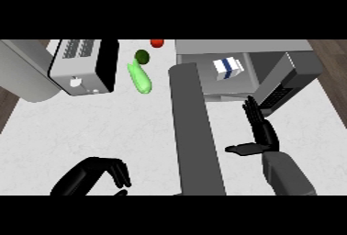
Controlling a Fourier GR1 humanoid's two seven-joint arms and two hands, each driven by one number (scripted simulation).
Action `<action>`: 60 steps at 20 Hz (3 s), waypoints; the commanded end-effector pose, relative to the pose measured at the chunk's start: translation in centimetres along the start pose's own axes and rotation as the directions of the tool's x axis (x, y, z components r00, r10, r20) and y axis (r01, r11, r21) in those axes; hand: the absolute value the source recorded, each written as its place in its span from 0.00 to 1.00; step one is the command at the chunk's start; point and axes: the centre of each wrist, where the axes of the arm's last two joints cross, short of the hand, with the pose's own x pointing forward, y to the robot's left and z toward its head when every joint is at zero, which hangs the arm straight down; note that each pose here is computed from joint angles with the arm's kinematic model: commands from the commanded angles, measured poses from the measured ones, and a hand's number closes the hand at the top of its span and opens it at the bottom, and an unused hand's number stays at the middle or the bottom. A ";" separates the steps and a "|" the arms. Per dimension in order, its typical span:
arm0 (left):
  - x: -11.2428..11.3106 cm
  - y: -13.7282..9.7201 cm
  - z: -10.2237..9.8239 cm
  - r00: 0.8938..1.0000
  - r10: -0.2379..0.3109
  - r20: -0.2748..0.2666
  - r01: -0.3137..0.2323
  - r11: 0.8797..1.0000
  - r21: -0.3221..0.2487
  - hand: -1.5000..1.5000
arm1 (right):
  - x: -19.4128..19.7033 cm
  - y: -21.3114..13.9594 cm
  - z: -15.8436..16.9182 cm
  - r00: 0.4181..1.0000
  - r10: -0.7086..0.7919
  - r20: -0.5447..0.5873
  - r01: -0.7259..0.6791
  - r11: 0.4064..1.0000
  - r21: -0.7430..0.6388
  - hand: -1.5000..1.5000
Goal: Pick up the milk, place it into the microwave and close the microwave
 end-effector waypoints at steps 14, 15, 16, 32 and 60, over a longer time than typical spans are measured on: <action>-4.7 -4.1 -7.7 0.988 -0.153 -0.025 0.147 0.976 -0.159 1.00 | 2.6 -9.0 16.6 0.998 0.011 0.067 -0.003 0.994 -0.111 0.00; -5.1 -4.3 -9.1 0.986 -0.163 -0.022 0.157 0.973 -0.169 1.00 | 3.2 -8.7 15.6 0.996 -0.003 0.084 0.011 0.995 -0.095 0.00; -5.2 -5.2 -8.5 0.976 -0.216 -0.013 0.210 0.963 -0.169 1.00 | 3.1 -8.8 18.2 0.996 -0.016 0.082 0.024 0.995 -0.095 0.00; -7.0 -16.1 -12.4 0.984 -0.172 -0.055 0.150 0.947 -0.283 1.00 | 12.4 -8.4 15.3 0.965 -0.149 0.217 0.119 0.982 0.145 0.00; -0.2 -12.1 -23.9 0.966 -0.259 0.019 0.248 0.940 0.234 1.00 | 21.0 -3.9 11.8 0.956 -0.191 0.222 0.099 0.924 0.369 0.00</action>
